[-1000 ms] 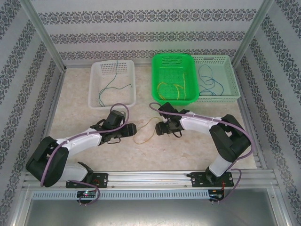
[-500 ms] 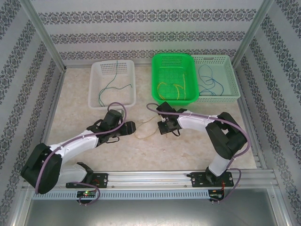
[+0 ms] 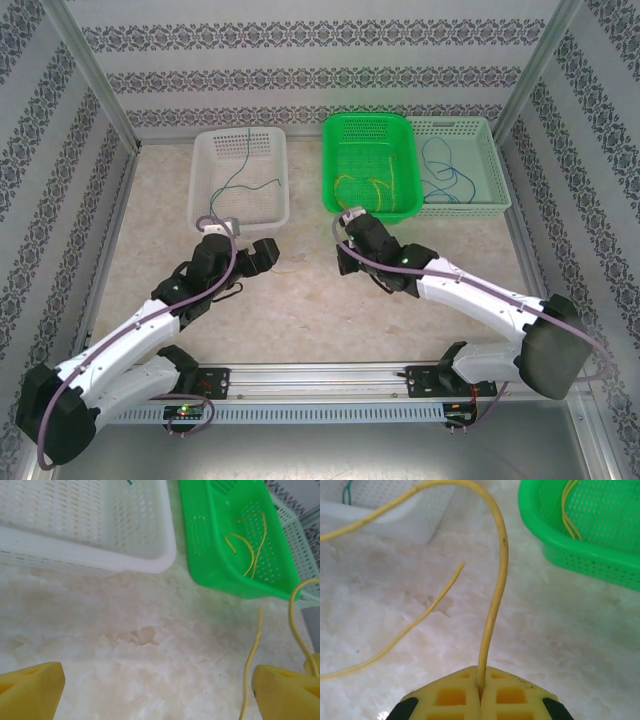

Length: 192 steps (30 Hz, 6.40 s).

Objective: Untangle the cables

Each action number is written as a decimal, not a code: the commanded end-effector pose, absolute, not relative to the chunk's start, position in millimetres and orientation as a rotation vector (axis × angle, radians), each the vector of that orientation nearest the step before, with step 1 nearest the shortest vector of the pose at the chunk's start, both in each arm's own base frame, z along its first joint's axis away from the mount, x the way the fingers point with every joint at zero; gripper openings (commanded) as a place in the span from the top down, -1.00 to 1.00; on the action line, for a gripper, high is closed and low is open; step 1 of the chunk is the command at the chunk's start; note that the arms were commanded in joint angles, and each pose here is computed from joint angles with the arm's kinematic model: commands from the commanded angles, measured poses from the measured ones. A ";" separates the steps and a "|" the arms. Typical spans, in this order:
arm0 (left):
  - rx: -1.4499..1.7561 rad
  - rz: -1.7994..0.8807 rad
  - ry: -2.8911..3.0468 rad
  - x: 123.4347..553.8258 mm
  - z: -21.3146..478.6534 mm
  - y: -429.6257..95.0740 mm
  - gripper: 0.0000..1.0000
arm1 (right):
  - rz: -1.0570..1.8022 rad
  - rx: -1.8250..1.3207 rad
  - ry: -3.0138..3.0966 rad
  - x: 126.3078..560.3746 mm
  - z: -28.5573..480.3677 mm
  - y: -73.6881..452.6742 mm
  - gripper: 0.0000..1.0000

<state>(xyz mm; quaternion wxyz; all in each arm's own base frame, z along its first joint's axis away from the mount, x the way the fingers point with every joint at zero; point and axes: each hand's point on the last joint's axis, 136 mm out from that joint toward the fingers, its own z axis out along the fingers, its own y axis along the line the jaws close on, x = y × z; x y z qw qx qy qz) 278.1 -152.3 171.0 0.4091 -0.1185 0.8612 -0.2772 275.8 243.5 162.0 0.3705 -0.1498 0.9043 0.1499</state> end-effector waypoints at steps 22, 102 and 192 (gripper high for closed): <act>-0.499 -1.058 1.830 284.5 232.1 -164.2 -0.99 | 0.354 0.117 1.979 320.5 245.8 265.1 1.00; 1.187 0.442 2.371 308.0 155.6 -149.6 1.00 | -0.398 -1.001 2.368 218.4 212.9 97.4 1.00; 0.190 0.006 2.054 313.1 255.9 -107.1 -0.99 | 0.470 0.598 2.311 482.3 172.9 86.2 -0.71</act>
